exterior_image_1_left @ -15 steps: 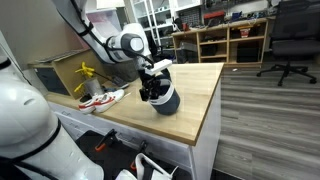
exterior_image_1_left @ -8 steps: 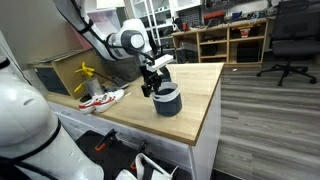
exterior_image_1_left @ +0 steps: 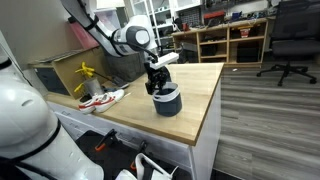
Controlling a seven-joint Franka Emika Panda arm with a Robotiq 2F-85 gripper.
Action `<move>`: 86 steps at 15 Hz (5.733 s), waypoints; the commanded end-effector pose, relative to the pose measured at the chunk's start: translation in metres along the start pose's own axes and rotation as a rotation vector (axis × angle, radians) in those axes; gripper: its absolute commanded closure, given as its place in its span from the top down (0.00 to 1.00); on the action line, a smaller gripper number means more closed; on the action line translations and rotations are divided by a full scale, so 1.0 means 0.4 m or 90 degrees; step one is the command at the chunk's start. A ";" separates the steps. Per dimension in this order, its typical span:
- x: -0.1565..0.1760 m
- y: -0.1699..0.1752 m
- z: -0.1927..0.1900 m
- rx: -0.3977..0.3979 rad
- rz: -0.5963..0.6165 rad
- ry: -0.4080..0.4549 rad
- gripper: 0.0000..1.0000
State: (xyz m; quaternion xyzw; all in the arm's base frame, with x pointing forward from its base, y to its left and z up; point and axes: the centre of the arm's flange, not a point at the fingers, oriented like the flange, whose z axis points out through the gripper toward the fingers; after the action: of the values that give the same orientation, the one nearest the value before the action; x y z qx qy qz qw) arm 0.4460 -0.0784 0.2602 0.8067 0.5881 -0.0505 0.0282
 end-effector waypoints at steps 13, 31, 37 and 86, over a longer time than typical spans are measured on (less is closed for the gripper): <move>-0.005 0.072 -0.034 0.075 0.098 -0.048 0.99; 0.057 0.074 0.032 0.053 0.058 -0.043 0.77; 0.063 0.084 0.080 0.060 0.048 -0.053 0.72; 0.057 0.033 0.204 0.024 0.013 -0.067 0.45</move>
State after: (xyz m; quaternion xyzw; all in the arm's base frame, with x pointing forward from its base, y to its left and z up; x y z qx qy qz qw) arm 0.4742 -0.0757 0.2102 0.8105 0.5768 -0.0937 0.0400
